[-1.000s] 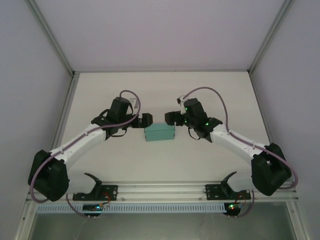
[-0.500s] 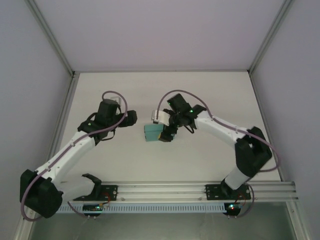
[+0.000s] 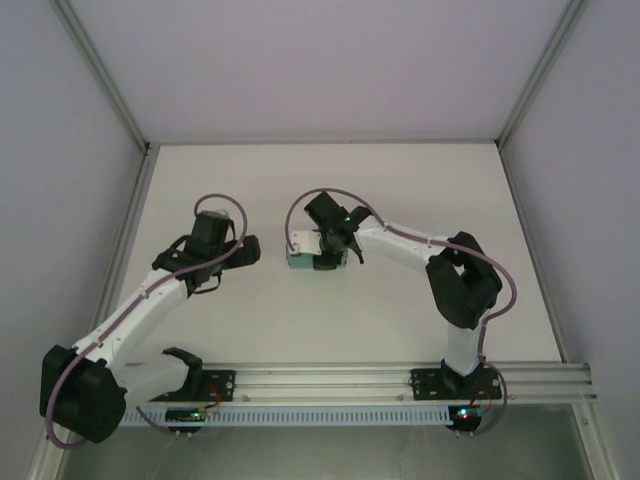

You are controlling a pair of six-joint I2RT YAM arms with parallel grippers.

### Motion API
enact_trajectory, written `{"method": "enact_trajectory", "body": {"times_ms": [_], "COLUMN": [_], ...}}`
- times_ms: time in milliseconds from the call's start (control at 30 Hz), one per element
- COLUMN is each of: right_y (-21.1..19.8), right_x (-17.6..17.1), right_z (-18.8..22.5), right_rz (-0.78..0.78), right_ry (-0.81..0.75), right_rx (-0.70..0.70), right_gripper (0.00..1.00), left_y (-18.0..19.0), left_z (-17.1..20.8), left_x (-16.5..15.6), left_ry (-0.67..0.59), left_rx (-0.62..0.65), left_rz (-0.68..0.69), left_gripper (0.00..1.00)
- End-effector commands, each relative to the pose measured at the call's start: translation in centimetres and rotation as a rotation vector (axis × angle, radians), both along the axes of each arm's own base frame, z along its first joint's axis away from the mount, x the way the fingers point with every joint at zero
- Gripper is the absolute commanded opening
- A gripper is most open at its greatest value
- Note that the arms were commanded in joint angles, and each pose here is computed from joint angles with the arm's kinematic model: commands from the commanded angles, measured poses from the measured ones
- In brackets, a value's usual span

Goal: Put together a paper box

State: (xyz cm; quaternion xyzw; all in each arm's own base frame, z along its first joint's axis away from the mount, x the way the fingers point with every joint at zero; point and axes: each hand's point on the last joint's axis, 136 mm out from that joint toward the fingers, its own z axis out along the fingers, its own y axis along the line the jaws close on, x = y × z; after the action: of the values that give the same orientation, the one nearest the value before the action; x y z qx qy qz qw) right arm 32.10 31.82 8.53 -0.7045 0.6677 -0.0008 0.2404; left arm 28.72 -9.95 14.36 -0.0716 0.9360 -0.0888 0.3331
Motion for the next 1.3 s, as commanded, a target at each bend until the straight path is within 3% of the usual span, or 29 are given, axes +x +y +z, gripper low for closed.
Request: {"method": "enact_trajectory", "body": {"times_ms": [0, 100, 167, 267, 333, 467, 667, 800, 867, 1000, 1167, 1267], "right_y": [-2.7, -4.3, -4.7, -5.4, -5.0, -4.8, -5.4, -6.1, -7.0, -13.7, -25.8, -29.9], "right_x": [4.1, 6.0, 6.6, 4.8, 3.0, -0.2, -5.0, -5.4, -4.1, 0.5, 2.2, 2.0], "right_z": [0.8, 0.5, 0.3, -1.8, -2.2, -2.7, -1.9, 1.0, 3.4, 8.6, 9.4, 8.4], "right_rz": [-0.185, -0.234, -0.234, -0.197, -0.162, -0.101, -0.112, -0.171, -0.265, -0.671, -1.105, -1.217], "right_ry": [-0.239, -0.383, -0.428, -0.362, -0.3, -0.228, -0.037, -0.068, -0.117, -0.236, -0.431, -0.494], "right_rx": [-0.079, -0.15, -0.188, -0.215, -0.185, -0.162, -0.103, 0.014, 0.124, 0.448, 0.73, 0.844], "right_gripper": [0.49, 0.49, 0.56, 0.68, 0.86, 0.99, 0.99, 0.99, 0.99, 0.99, 0.99, 0.99], "left_y": [0.8, 0.9, 0.8, 0.8, 0.8, 0.7, 0.5, 1.5, 2.9, 7.1, 13.3, 14.4], "left_z": [0.4, 0.4, 0.3, 0.3, 0.3, 0.6, 0.8, 1.3, 1.7, 2.3, 1.0, 0.2], "left_x": [0.0, 0.0, 0.0, 0.1, 0.1, 0.4, 0.8, 1.7, 2.7, 4.6, 5.6, 5.6], "left_ry": [-0.016, -0.018, -0.019, -0.021, -0.023, -0.034, -0.052, -0.094, -0.143, -0.255, -0.384, -0.484], "left_rx": [0.006, 0.005, 0.005, 0.003, 0.001, -0.002, 0.003, 0.044, 0.084, 0.168, 0.291, 0.321], "left_rz": [0.03, 0.035, 0.033, 0.032, 0.032, 0.026, 0.005, 0.027, 0.066, 0.168, 0.324, 0.323], "left_gripper": [1.0, 1.0, 0.99, 0.99, 0.99, 1.0, 1.0, 1.0, 0.99, 1.0, 0.99, 0.99]}}
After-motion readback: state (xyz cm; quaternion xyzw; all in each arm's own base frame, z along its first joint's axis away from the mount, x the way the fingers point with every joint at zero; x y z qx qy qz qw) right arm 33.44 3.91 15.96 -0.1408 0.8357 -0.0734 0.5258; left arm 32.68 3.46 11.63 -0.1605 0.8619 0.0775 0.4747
